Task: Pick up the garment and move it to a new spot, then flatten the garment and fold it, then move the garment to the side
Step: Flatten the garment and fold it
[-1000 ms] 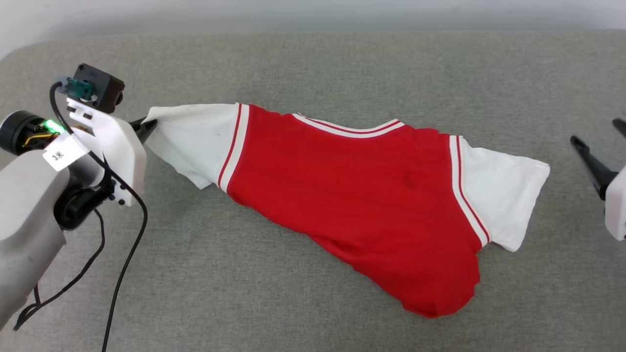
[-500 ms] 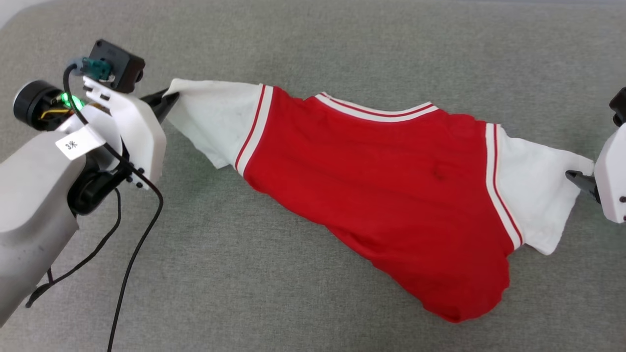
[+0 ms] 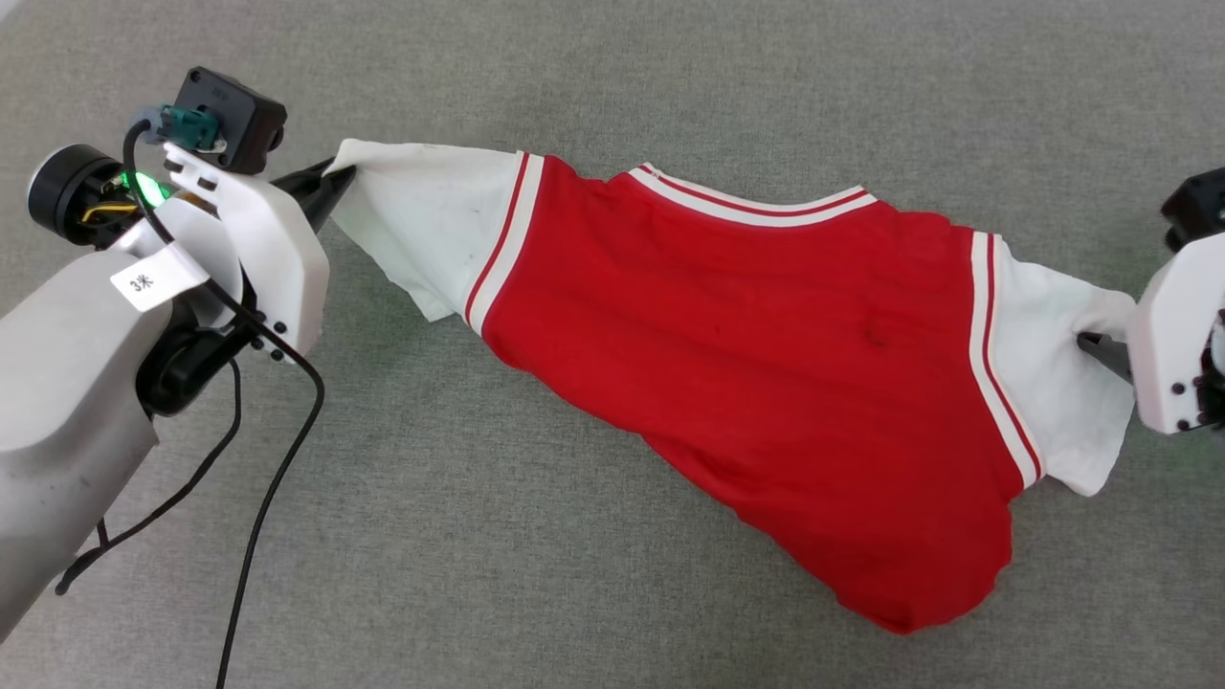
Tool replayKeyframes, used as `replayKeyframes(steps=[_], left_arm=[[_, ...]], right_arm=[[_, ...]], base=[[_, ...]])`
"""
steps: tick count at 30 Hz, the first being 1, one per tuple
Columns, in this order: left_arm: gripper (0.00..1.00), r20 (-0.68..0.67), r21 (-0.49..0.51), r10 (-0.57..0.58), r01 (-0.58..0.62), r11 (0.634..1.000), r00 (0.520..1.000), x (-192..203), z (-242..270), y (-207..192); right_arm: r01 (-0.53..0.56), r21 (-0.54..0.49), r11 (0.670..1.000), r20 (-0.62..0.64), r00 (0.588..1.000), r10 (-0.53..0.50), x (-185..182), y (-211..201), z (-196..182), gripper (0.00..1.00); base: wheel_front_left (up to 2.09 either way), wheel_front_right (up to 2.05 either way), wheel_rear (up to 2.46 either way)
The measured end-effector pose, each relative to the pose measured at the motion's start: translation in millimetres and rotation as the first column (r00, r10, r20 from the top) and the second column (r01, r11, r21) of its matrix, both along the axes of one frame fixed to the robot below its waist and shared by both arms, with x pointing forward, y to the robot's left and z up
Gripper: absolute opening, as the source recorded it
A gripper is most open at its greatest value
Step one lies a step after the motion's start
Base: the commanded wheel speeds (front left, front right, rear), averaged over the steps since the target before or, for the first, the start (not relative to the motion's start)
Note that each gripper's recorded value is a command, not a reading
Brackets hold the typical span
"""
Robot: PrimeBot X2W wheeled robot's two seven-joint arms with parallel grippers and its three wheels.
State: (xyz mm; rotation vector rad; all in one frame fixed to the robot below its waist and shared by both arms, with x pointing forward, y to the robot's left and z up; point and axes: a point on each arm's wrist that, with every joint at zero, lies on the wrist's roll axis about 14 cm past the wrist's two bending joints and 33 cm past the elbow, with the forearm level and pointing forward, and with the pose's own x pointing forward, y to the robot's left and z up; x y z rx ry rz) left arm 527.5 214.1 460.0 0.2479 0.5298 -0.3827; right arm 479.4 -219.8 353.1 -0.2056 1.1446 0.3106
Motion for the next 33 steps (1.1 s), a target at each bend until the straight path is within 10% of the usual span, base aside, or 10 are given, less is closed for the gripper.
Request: replayKeyframes(steps=[14,33], left_arm=[[0.00,0.290,-0.004,-0.076,0.081,0.997,0.954,-0.7,88.4,-24.7],[0.00,0.758,0.070,-0.154,0.156,0.985,0.633,-46.3,284.6,-61.2]], right_arm=[[-0.085,0.088,0.993,0.457,0.889,0.036,27.8,8.8,100.7,0.00],[-0.167,0.069,0.984,0.919,0.395,0.003,19.2,-4.7,329.5,0.00]], base=[[0.00,0.00,0.00],[0.00,0.00,0.00]])
